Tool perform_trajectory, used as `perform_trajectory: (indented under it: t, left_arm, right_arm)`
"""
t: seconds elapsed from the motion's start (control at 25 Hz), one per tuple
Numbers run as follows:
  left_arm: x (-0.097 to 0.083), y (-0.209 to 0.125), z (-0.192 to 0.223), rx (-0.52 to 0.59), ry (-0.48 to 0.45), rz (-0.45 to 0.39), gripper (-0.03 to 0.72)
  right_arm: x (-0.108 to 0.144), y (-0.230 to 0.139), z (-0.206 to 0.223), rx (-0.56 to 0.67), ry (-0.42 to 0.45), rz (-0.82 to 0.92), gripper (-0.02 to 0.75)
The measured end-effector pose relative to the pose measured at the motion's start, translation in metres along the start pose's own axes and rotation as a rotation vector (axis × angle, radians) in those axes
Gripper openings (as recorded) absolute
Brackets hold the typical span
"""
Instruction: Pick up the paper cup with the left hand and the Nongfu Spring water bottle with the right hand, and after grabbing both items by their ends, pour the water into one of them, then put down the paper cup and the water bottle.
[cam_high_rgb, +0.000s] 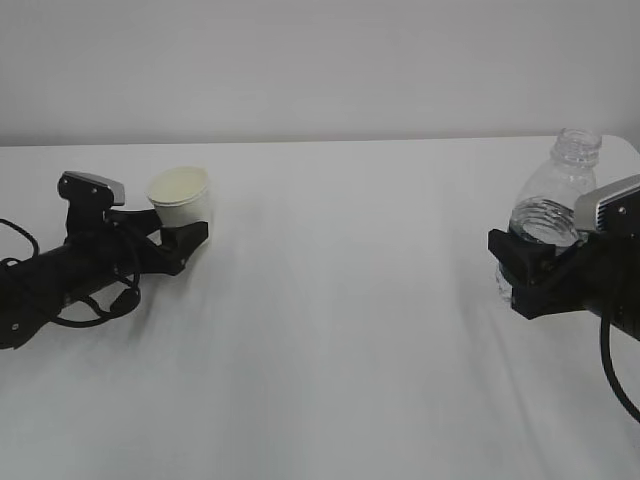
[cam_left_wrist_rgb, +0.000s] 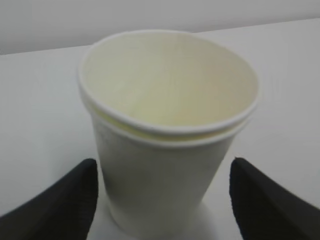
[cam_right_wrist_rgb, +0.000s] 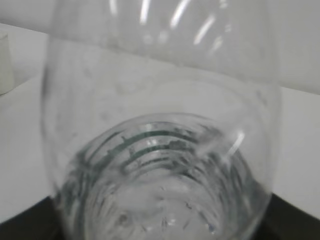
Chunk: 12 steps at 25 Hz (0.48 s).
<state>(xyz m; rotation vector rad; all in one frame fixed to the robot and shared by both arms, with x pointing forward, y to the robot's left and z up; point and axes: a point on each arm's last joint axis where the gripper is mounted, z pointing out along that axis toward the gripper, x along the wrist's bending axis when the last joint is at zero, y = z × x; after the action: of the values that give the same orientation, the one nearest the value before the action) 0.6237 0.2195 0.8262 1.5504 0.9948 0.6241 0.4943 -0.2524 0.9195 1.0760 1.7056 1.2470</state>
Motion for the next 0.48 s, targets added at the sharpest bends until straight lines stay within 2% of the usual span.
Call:
perform_trajectory:
  t: [0.16,0.48]
  left_arm:
    - [-0.005,-0.003,0.011,0.015,-0.011,0.007,0.593]
    - [-0.005,-0.002,0.015,0.004,0.015,-0.008,0.592]
  right_arm:
    - [0.000,0.000,0.000,0.000,0.000,0.000,0.476]
    - [0.000,0.000,0.000,0.000,0.000,0.000,0.476]
